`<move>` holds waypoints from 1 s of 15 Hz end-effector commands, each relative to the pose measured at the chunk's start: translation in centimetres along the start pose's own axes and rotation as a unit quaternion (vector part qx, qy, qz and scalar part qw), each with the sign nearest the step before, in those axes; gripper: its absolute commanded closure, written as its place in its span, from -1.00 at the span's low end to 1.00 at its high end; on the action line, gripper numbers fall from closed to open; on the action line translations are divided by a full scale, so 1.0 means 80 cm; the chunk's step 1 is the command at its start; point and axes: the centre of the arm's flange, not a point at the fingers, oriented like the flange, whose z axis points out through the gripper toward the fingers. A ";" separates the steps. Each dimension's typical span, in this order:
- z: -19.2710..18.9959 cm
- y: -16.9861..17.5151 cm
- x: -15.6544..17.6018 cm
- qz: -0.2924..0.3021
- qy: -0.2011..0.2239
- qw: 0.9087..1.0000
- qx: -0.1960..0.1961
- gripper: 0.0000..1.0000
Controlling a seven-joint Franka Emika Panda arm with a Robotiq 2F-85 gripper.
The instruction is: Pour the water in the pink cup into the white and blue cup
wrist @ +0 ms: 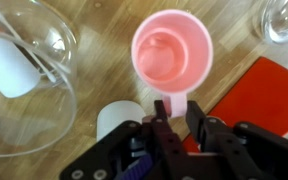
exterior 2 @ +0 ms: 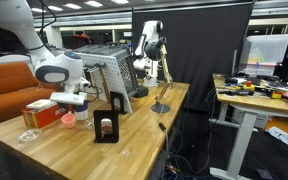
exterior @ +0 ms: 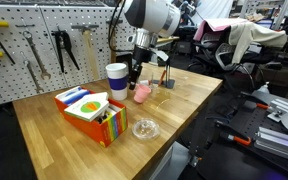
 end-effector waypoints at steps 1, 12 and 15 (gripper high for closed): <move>-0.001 0.001 0.003 0.002 0.002 1.000 0.000 0.27; 0.005 0.003 0.002 0.007 0.001 1.000 0.002 0.17; 0.005 0.003 0.002 0.007 0.001 1.000 0.002 0.17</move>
